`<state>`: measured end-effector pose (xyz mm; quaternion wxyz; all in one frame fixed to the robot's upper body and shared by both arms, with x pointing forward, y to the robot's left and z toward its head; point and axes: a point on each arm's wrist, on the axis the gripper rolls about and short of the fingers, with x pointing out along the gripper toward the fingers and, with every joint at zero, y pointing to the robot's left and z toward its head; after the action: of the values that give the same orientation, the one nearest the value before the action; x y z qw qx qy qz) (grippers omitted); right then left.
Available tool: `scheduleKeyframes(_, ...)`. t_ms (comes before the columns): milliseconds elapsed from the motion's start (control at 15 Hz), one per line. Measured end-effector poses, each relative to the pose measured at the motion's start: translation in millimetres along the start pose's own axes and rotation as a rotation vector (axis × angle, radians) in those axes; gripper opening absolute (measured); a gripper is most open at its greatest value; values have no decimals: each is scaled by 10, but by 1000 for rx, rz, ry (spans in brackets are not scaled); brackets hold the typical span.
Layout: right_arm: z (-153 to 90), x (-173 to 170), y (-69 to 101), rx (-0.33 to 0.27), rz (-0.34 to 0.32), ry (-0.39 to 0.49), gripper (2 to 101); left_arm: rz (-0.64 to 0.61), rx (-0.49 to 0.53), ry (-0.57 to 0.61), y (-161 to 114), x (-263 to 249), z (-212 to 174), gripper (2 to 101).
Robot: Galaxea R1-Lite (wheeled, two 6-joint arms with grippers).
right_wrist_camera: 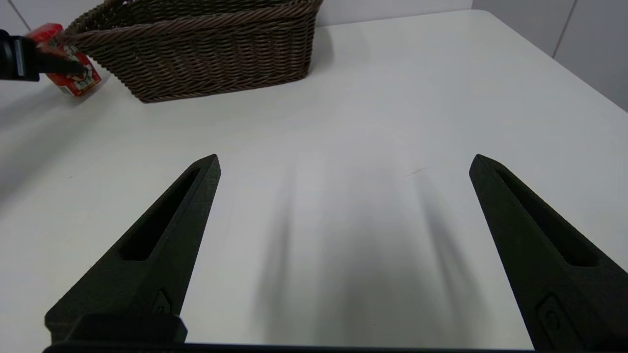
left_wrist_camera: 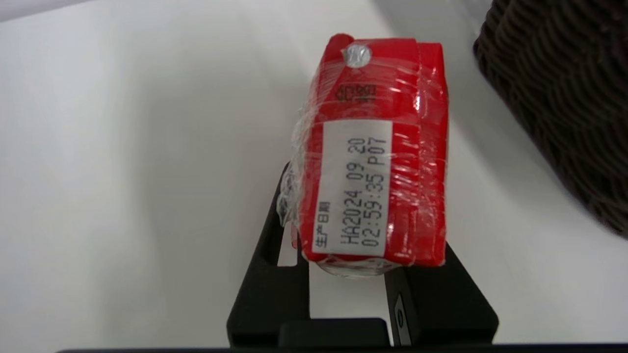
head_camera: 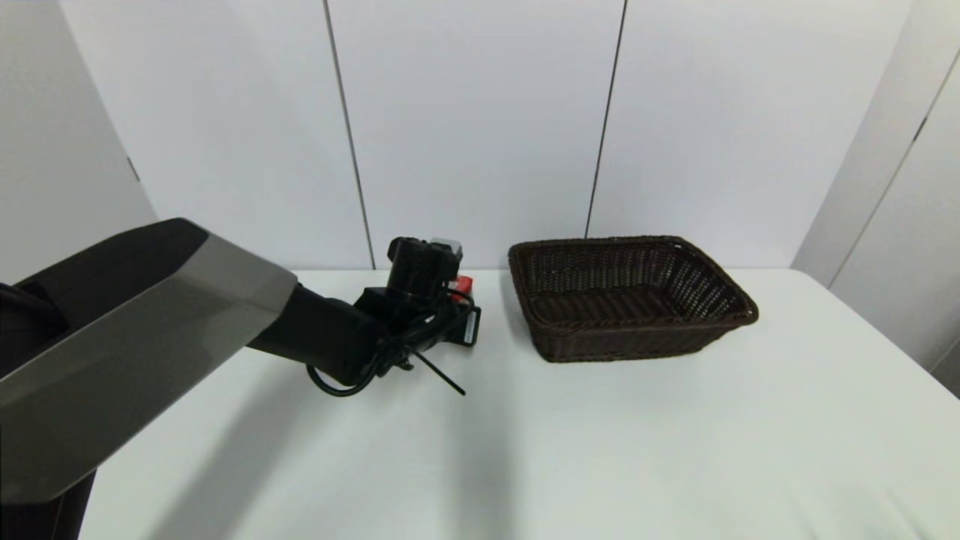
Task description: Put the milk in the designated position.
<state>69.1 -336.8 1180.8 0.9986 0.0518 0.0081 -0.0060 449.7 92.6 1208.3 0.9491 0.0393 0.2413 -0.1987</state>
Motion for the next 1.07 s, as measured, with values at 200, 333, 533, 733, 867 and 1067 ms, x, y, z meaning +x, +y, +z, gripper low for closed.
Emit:
scheduleKeyframes(200,0,0,0,0,0,0,1005,-38,0,-2,-29,35,9,249)
scheduleKeyframes(333,0,0,0,0,0,0,1005,-114,0,4,-56,65,11,249)
scheduleKeyframes(533,0,0,0,0,0,0,1005,-144,1,9,-59,101,-7,249)
scheduleKeyframes(733,0,0,0,0,-1,0,1005,-142,5,20,-58,118,-31,434)
scheduleKeyframes(867,0,0,0,0,0,0,1005,-141,8,20,-55,124,-32,553)
scheduleKeyframes(1067,0,0,0,0,0,0,1005,-142,8,18,-59,129,-28,690)
